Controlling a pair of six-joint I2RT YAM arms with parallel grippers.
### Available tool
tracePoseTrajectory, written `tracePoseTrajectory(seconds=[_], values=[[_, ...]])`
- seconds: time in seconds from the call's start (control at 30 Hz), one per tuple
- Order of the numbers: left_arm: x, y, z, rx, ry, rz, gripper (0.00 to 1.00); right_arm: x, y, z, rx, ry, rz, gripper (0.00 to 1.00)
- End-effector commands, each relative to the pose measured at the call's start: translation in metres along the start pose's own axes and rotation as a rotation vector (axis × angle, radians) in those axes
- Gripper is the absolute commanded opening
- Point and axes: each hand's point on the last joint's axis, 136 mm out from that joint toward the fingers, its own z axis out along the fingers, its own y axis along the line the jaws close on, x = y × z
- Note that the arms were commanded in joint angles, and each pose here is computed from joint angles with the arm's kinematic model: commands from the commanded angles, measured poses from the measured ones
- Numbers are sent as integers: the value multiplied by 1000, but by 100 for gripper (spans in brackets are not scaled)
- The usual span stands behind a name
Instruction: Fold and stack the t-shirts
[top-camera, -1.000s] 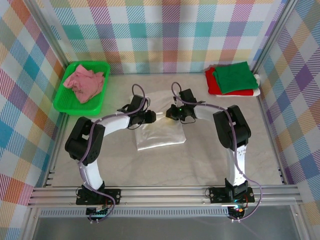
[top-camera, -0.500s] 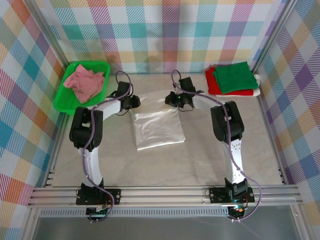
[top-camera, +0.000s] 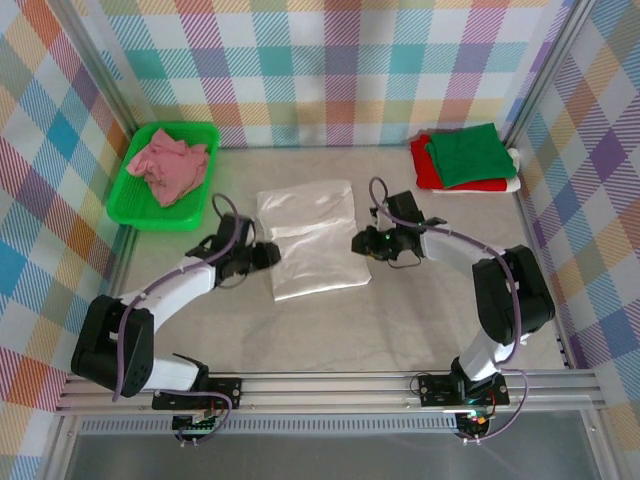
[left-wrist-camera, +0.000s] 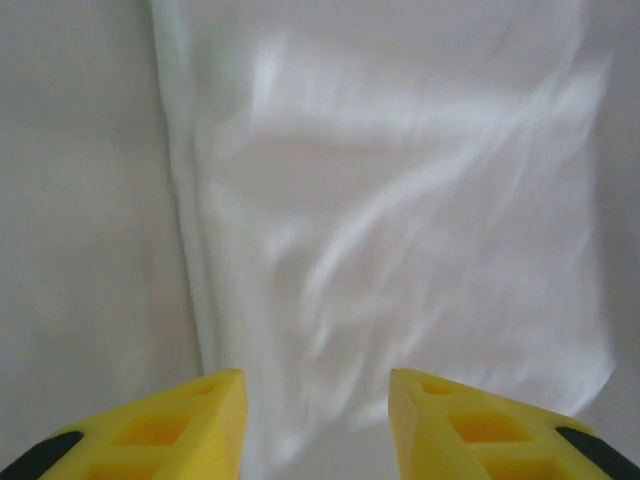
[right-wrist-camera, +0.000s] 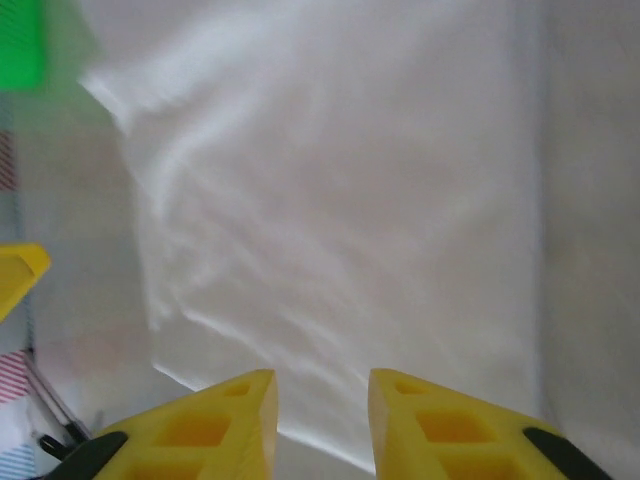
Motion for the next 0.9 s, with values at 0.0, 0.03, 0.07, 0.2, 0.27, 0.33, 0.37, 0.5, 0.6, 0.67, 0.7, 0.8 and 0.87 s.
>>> tracePoseTrajectory(seconds=[0.0,0.03,0.07,0.2,0.27,0.33,0.37,0.5,0.6,0.67,0.7,0.8,0.87], values=[[57,-1,-1,20,170,-89,43,17,-12,-10,56,20,-14,31],[64,-2,0,28,186,-97,45,17,-13,-10,58,18,-14,32],[72,-2,3,25,202,-103,46,18,-13,-10,58,14,-14,32],[84,-10,13,44,228,-109,46,13,-12,-7,47,-1,-18,33],[86,-13,17,47,239,-108,46,11,-11,-7,41,-6,-15,33],[86,-15,19,40,236,-96,46,9,-8,-8,31,-15,-18,33],[85,-14,20,29,229,-93,46,10,-7,-9,29,-17,-19,33],[84,-6,21,-14,219,-97,50,9,-4,-13,26,-31,-24,33],[88,2,18,-61,235,-109,50,9,-3,-17,26,-42,-26,33],[91,10,13,-100,235,-118,51,7,-4,-21,38,-56,-29,33],[90,12,12,-106,228,-120,52,7,-4,-23,43,-64,-31,34],[88,9,16,-94,225,-113,52,6,-3,-24,39,-75,-37,34],[87,5,21,-79,230,-111,51,5,-1,-23,29,-75,-34,34]])
